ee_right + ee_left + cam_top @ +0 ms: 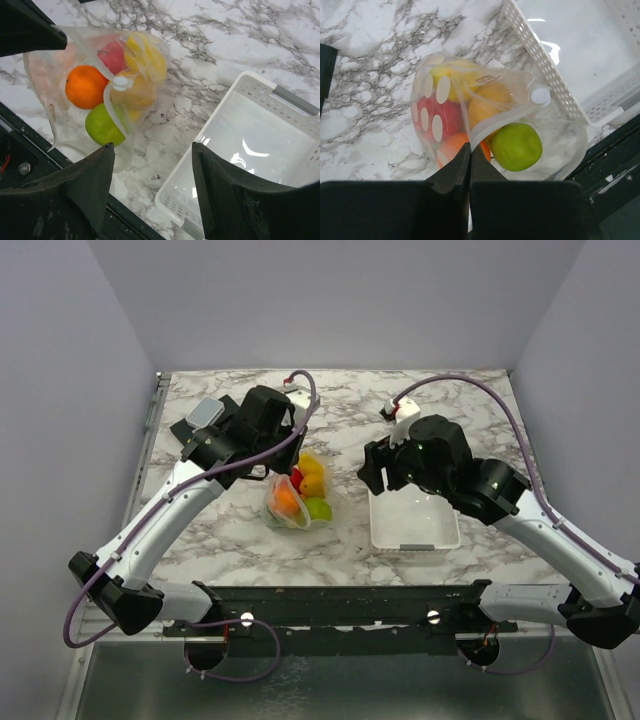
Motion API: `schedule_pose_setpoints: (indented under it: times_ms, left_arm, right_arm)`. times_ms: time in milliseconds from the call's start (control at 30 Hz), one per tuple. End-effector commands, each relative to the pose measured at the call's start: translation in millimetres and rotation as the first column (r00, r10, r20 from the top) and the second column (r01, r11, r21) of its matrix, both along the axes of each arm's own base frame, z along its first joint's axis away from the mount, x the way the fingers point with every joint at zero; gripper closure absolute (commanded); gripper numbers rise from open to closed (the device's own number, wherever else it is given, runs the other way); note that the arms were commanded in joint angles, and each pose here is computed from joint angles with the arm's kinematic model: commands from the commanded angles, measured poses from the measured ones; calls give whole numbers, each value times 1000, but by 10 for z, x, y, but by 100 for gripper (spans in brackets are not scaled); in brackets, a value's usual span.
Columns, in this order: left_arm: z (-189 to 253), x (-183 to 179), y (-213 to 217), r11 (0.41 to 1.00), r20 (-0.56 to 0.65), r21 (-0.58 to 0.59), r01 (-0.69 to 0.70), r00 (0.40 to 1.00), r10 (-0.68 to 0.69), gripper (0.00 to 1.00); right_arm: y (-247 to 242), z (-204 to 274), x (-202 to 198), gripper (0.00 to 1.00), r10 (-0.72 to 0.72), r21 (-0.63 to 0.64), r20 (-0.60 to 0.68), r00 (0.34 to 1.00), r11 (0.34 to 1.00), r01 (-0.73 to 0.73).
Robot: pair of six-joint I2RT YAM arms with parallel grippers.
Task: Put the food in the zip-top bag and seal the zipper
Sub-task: Adjust the zipper food storage bag at the center of the board.
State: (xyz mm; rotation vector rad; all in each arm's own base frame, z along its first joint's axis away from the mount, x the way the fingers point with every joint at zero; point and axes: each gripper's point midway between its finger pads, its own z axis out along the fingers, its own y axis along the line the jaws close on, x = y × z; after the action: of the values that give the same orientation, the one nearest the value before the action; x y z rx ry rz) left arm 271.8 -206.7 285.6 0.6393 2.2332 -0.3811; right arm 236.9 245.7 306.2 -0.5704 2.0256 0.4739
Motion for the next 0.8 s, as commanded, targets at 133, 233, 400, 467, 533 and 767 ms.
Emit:
schedule_pose_setpoints:
  times_ms: [133,233,400,467,533,767]
  left_arm:
    - [-125,-382,-218,978,25,30,208,978,-209,100]
    - [-128,-474,-274,966,37,41,256,966,-258,100]
    - [-183,-576,-354,952,27,50,301,953,-303,100]
    - [-240,-588,-367,953,12,57,299,954,-300,100]
    - [-304,-600,-370,952,-5,66,298,954,-298,100]
    - [-320,-655,-380,948,-9,70,311,950,-311,100]
  right_arm:
    - [33,-126,-273,32,189,-26,17,982,982,-188]
    - [50,-101,-339,32,245,-22,48,968,969,-245]
    - [122,-93,-477,32,383,-42,93,919,924,-381]
    - [158,-110,-533,33,441,-54,114,890,898,-437]
    - [189,-131,-598,34,494,-60,136,859,869,-491]
    - [262,-264,-862,37,690,-138,268,672,718,-683]
